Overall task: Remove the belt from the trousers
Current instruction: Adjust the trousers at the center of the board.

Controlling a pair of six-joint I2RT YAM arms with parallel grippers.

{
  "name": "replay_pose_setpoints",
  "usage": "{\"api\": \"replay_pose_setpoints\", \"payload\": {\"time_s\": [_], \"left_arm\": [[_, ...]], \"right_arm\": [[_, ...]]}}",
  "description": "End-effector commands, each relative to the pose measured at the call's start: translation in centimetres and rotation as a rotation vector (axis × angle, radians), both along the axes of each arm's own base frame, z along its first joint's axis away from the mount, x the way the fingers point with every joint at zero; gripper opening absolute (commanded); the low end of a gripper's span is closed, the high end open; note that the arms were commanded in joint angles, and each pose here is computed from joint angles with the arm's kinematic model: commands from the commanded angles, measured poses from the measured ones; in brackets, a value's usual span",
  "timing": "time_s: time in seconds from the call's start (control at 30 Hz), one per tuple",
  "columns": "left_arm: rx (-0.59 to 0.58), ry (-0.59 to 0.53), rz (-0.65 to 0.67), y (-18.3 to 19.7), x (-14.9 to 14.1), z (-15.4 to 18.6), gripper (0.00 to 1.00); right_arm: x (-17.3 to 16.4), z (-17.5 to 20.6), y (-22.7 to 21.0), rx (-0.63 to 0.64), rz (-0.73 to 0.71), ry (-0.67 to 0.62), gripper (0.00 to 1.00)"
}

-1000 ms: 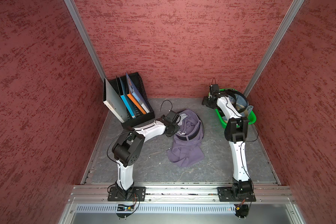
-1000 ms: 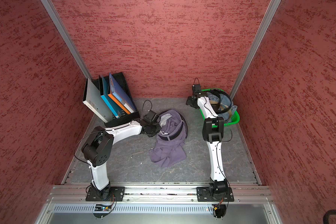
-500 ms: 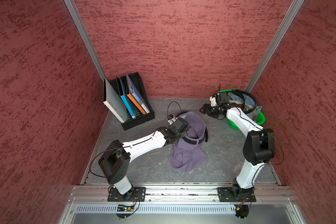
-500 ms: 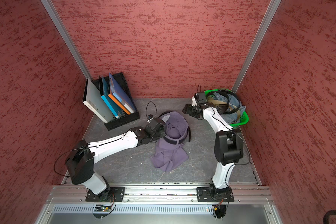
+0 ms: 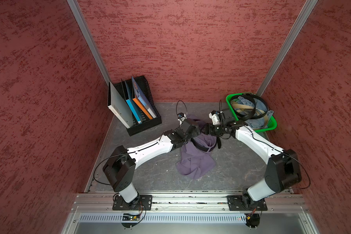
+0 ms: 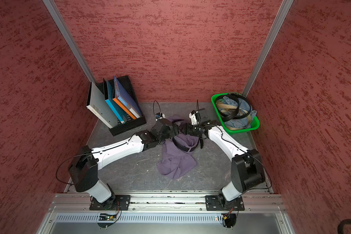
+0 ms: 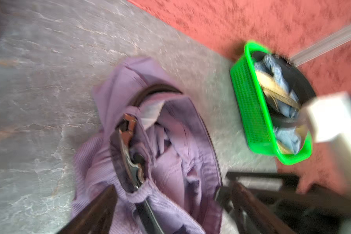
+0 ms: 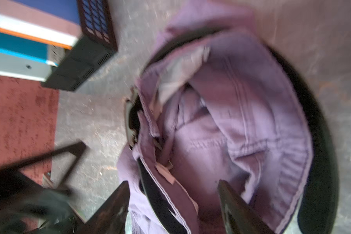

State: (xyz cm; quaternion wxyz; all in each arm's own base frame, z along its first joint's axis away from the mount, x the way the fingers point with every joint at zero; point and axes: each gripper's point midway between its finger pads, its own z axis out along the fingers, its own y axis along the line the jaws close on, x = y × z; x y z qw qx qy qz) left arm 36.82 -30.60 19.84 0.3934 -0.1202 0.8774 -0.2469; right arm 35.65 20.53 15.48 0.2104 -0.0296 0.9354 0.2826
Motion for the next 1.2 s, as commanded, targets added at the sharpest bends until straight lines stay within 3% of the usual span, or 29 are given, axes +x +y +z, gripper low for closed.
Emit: {"api": "replay_pose_setpoints", "payload": {"time_s": [0.0,0.1,0.2,0.27,0.3,0.37,0.43,0.57,0.77,0.9,1.07,1.17], "left_arm": [[-0.087,-0.055,-0.008,3.0,2.2,3.4,1.00],[-0.151,0.032,-0.031,4.7,3.7,2.8,1.00],[-0.138,0.093,-0.027,5.9,4.3,2.5,1.00],[-0.137,0.205,-0.007,6.5,4.2,0.9,0.99],[-0.156,0.247,-0.012,6.5,4.3,0.3,0.95],[-0.221,0.355,-0.022,5.9,4.4,-1.9,0.73],[-0.285,0.416,-0.055,4.8,4.7,-3.6,0.58],[-0.293,0.509,-0.078,3.0,4.9,-5.9,0.68],[-0.279,0.535,-0.086,2.2,4.1,-6.4,0.69],[-0.221,0.495,-0.072,2.9,2.9,-5.6,0.70],[-0.182,0.415,-0.037,4.7,2.3,-3.5,0.69],[-0.142,0.333,-0.095,4.4,1.2,-0.8,0.68]], "right_arm": [[-1.9,0.2,1.7,0.003,0.085,-0.019,0.69],[-2.6,1.0,3.5,0.018,0.163,-0.065,0.69],[-3.2,1.8,4.5,0.032,0.211,-0.098,0.68],[-3.8,2.2,4.8,-0.008,0.231,-0.114,0.68],[-3.9,2.2,4.8,-0.037,0.233,-0.120,0.68],[-4.2,1.8,4.6,-0.104,0.241,-0.118,0.66],[-4.4,1.2,4.2,-0.168,0.241,-0.102,0.61],[-5.1,-0.8,3.6,-0.267,0.259,-0.044,0.52],[-5.9,-2.4,4.4,-0.286,0.275,-0.007,0.47],[-6.4,-4.1,4.6,-0.302,0.283,0.024,0.47],[-6.4,-6.3,4.6,-0.331,0.292,0.060,0.36],[-5.6,-7.5,4.4,-0.372,0.282,0.076,0.20]]}}
